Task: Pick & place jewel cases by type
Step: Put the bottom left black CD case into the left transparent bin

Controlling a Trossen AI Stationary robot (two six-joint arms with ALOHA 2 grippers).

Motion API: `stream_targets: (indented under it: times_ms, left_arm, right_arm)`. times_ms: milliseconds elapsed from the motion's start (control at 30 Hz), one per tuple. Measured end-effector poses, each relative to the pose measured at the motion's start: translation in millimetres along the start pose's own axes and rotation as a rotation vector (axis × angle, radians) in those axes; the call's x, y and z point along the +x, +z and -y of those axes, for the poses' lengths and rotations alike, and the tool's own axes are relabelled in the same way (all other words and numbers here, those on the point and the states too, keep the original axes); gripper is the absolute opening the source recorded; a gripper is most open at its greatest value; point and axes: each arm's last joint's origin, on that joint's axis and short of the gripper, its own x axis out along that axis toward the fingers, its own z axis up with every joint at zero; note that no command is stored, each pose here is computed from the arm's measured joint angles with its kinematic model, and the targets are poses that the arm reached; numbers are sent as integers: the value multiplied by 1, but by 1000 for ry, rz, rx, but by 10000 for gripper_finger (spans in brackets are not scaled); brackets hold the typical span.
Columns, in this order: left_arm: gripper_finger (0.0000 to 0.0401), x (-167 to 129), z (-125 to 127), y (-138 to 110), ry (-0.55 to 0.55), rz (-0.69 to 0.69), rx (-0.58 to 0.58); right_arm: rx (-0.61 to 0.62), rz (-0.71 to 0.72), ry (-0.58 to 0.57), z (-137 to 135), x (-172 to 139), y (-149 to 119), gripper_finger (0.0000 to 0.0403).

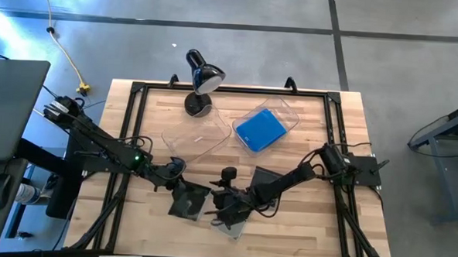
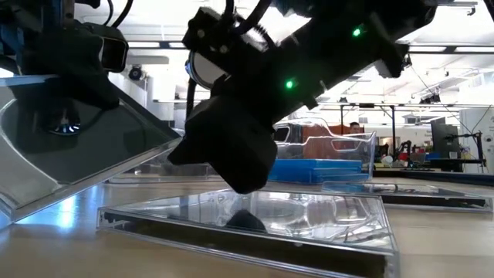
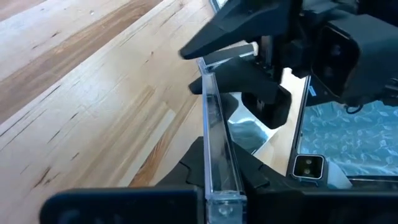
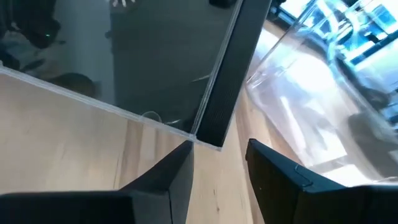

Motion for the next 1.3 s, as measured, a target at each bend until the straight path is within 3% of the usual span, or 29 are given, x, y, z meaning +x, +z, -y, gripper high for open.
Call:
stream_targets:
  times_ms: [333, 733, 1000, 1300]
  left_arm:
    - [26, 0, 4, 3, -40, 41, 36]
    - [27, -1, 12, 8, -93, 136, 108]
    - [27, -1, 11, 8, -71, 166, 142]
    - [27, -4, 14, 17, -48, 257, 186]
  right_arm:
    - [-119, 7, -152, -9, -28, 14, 140]
    - [-39, -18, -194, 4, -54, 30, 140]
    - [-56, 24, -313, 13, -87, 53, 140]
    - [12, 126, -275, 25, -134, 82, 140]
